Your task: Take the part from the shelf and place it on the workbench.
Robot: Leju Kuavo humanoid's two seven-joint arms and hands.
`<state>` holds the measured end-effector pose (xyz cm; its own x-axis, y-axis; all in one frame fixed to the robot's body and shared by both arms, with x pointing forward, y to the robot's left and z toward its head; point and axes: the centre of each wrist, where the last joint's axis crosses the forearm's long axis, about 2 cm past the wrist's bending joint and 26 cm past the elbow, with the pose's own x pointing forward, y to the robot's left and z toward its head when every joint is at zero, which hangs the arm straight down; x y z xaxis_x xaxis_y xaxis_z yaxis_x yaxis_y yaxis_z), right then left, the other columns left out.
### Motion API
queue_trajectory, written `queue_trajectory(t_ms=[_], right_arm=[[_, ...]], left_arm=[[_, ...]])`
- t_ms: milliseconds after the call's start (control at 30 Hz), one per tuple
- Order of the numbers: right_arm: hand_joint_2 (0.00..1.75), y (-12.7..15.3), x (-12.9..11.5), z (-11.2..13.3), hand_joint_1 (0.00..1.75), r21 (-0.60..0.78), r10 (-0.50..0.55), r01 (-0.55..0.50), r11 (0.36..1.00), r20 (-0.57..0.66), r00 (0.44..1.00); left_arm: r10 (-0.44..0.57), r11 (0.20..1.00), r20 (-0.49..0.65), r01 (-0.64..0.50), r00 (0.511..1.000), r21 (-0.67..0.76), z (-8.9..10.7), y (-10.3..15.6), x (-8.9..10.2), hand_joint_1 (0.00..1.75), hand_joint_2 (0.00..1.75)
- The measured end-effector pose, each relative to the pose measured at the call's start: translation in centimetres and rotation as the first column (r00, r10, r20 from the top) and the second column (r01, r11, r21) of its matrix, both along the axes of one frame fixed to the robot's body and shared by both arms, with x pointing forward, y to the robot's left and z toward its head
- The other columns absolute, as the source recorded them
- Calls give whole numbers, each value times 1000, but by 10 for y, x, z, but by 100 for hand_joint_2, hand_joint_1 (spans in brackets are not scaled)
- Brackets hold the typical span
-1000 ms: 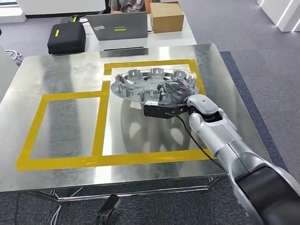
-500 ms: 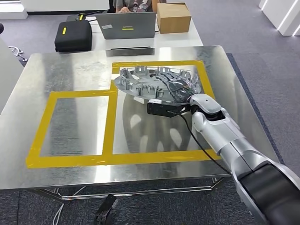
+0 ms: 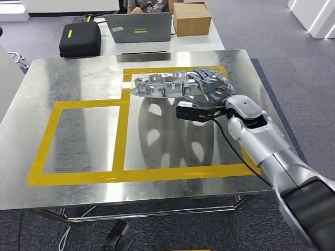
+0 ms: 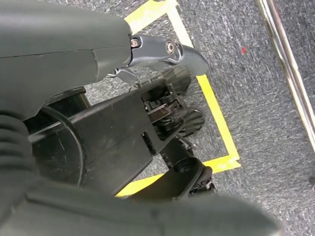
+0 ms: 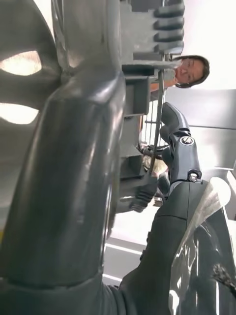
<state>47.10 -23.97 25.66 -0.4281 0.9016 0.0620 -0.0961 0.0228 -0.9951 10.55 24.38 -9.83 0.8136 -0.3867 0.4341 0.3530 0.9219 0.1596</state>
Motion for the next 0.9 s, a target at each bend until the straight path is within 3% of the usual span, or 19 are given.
queue_trajectory(t_ms=[400,633,733,800,900], right_arm=[[0,-49,4,39,0,-26,39,-43,999,-142,989],[0,-66,-1,57,0,-53,49,-56,997,-130,990],[0,-68,-4,60,0,-42,57,-60,997,-75,996],[0,-65,-10,53,0,4,71,-71,997,28,997],[0,-53,-35,20,0,139,103,-138,981,234,967]], left_arm=[[51,999,-2,-51,999,-4,-3,6,-10,0,0],[71,997,-2,-71,997,-3,-3,9,-12,0,0],[76,997,0,-76,997,-2,-4,9,-12,0,0],[86,996,2,-86,996,-1,-4,9,-13,0,0],[107,994,6,-107,994,3,-4,8,-15,0,0]])
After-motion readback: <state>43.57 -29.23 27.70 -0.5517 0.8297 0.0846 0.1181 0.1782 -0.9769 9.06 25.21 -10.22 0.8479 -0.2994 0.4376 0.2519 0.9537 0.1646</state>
